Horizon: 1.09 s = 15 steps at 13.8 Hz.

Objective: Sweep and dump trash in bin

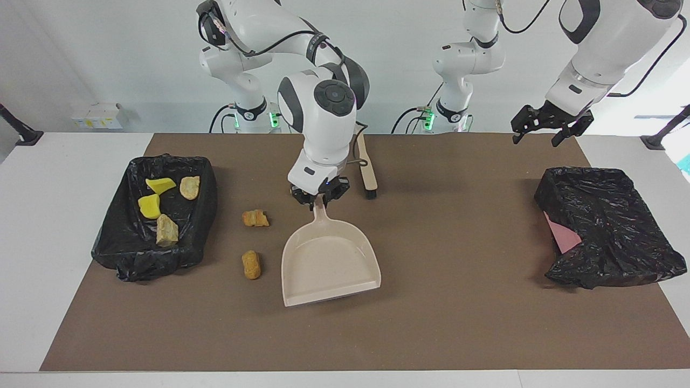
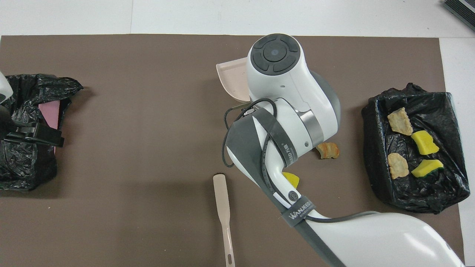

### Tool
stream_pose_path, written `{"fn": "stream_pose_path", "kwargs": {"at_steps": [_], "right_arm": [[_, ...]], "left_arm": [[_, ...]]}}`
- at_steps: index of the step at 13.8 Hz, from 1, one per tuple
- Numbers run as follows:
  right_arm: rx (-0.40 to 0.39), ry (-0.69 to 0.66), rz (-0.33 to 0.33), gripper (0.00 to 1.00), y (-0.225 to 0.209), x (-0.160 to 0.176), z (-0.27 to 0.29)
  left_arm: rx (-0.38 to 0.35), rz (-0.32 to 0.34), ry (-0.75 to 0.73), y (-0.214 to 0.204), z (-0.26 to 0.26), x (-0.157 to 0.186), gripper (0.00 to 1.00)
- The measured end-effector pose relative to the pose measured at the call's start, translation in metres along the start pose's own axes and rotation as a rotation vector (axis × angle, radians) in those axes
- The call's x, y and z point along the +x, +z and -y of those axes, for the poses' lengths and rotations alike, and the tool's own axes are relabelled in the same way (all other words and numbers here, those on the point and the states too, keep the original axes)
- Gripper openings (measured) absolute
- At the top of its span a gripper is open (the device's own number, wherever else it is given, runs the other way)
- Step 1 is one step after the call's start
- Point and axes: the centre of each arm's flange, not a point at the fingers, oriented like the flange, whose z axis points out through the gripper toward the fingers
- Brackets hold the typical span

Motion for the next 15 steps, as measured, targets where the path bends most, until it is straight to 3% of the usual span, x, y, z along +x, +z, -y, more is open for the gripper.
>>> {"fn": "stream_pose_path", "kwargs": {"at_steps": [5, 10, 15], "right_arm": [[0.080, 0.125, -0.037, 0.32, 0.054, 0.007, 0.075], [0.116, 0.194, -0.053, 0.32, 0.085, 0.007, 0.113], [0.140, 0.217, -0.026, 0.32, 0.104, 0.005, 0.128]], "left_arm": [[0.001, 0.007, 0.000, 0.003, -0.001, -0.004, 1.00], [0.001, 0.011, 0.002, 0.006, -0.002, -0.006, 1.00], [0.002, 0.013, 0.009, 0.008, -0.005, -0.006, 1.00]]}}
